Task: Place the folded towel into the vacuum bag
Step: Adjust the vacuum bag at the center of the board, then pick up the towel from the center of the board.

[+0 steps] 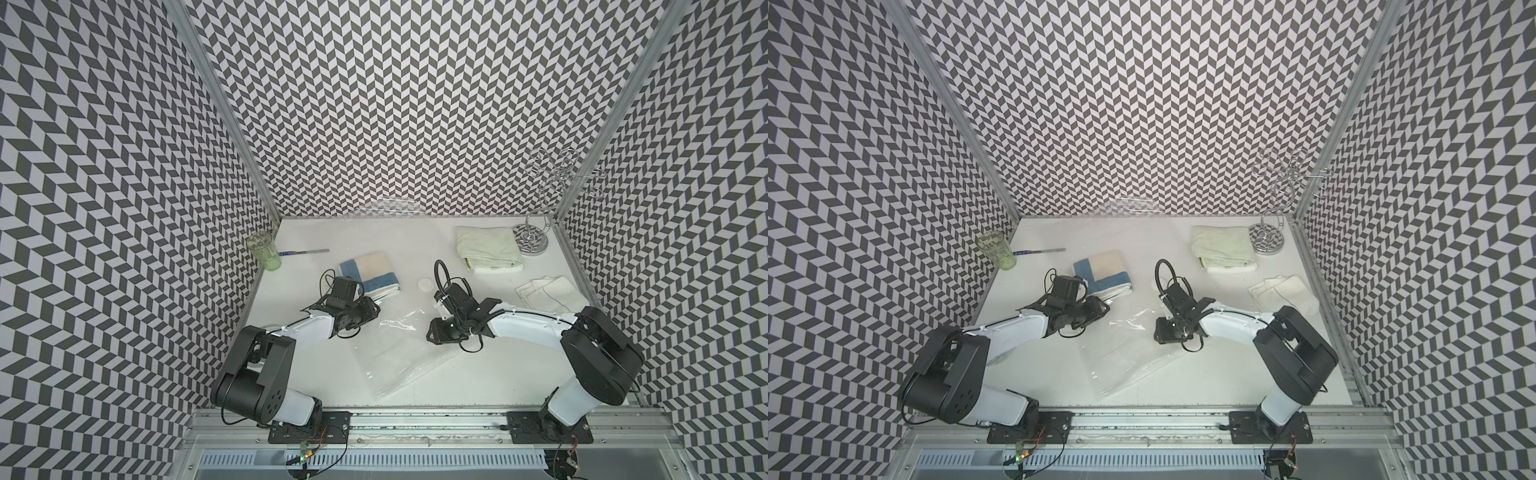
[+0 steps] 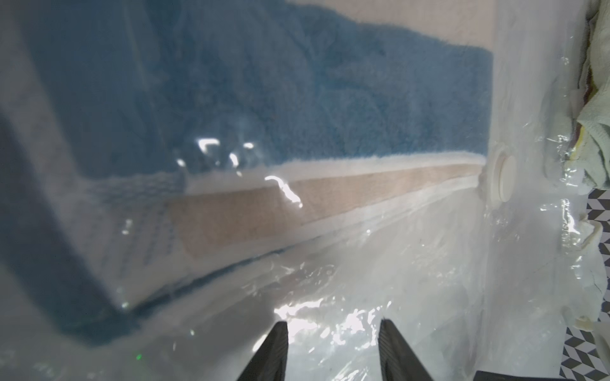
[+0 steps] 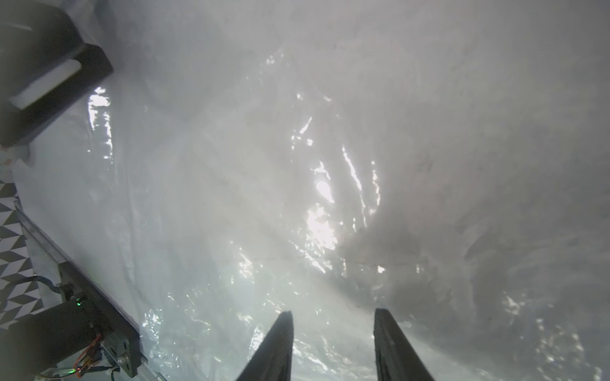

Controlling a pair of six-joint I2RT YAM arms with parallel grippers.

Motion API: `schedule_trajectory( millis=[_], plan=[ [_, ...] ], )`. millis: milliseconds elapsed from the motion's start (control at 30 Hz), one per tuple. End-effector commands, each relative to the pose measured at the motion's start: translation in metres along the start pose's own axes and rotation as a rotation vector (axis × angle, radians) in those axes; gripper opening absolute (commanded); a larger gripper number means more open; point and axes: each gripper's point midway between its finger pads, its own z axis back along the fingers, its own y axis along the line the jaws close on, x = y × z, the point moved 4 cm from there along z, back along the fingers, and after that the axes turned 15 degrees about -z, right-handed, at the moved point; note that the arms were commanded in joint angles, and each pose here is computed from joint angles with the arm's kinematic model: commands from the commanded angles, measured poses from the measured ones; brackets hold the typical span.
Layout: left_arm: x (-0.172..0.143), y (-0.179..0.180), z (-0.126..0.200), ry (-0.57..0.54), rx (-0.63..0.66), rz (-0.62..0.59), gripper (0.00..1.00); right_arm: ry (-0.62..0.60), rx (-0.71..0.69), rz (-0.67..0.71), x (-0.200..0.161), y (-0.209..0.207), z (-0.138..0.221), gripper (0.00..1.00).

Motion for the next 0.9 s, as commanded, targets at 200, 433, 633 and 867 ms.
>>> schedule_trajectory(
  millis=[200, 433, 633, 867],
  plan=[
    [0.04, -0.094, 0.068, -0.157, -0.122, -0.254, 0.5, -0.432, -0.121, -0.353, 0.063, -0.093, 0.131, 0.58],
    [0.067, -0.145, 0.099, -0.281, 0.062, -0.528, 0.57, -0.695, -0.21, -0.764, 0.067, -0.213, 0.194, 0.93],
    [0.104, -0.14, 0.132, -0.497, 0.257, -0.565, 0.66, -0.829, -0.285, -0.983, 0.077, -0.285, 0.22, 1.0],
    [0.12, -0.131, 0.151, -0.572, 0.171, -0.49, 0.99, -0.745, -0.214, -1.104, 0.093, -0.328, 0.199, 0.98]
  ],
)
